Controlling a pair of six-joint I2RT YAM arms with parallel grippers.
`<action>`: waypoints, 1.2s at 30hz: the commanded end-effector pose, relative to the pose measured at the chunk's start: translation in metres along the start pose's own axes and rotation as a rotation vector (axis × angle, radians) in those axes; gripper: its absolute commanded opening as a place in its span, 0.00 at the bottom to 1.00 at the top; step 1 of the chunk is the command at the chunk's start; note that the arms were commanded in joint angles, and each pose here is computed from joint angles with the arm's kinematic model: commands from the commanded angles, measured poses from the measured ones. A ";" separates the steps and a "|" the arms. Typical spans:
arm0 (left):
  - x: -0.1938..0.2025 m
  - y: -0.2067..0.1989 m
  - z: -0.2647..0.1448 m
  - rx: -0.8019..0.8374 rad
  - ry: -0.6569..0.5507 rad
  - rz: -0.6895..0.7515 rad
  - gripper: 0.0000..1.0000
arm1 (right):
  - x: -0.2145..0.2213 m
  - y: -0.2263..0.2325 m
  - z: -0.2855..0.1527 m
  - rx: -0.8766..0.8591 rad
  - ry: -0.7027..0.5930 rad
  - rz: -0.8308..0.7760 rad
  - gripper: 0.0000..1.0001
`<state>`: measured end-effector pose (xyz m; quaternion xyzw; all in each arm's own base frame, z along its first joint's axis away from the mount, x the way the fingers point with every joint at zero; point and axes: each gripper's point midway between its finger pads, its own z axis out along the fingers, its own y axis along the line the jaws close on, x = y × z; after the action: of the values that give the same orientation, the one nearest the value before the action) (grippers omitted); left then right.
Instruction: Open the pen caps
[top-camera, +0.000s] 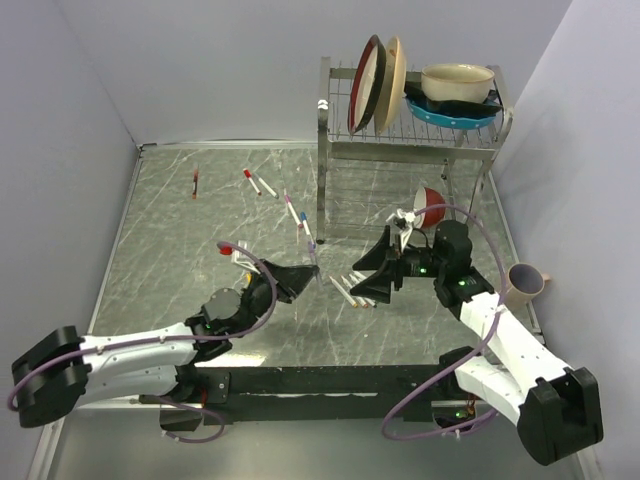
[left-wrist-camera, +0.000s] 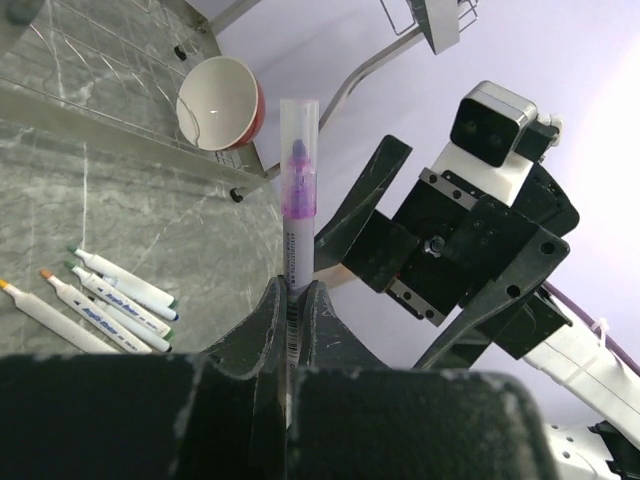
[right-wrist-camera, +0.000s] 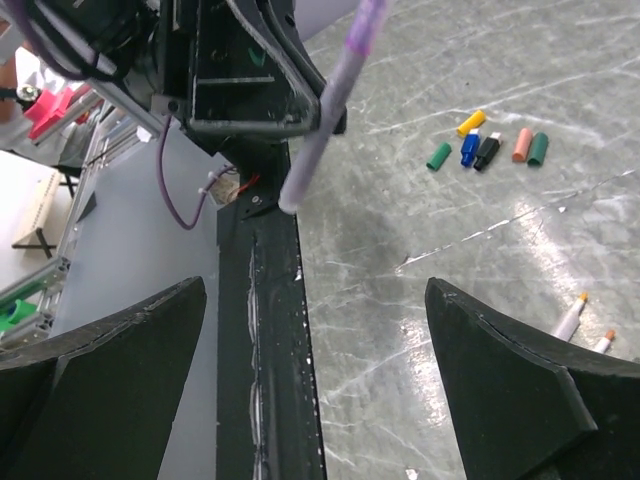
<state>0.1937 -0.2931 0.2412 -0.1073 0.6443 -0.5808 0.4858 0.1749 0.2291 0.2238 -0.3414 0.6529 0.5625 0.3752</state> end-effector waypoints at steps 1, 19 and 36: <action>-0.021 -0.040 0.016 0.091 -0.109 -0.064 0.01 | -0.001 -0.002 0.010 0.001 -0.009 0.004 0.96; 0.032 -0.056 0.039 0.131 -0.026 -0.064 0.01 | 0.011 -0.007 0.027 0.004 0.018 0.099 0.62; 0.015 -0.051 0.033 0.065 -0.047 0.103 0.83 | 0.022 0.008 0.024 -0.117 0.104 -0.020 0.00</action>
<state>0.1848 -0.3474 0.2522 -0.0767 0.6373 -0.5791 0.5026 0.1666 0.2508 0.1960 -0.3485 0.6692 0.5727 0.3205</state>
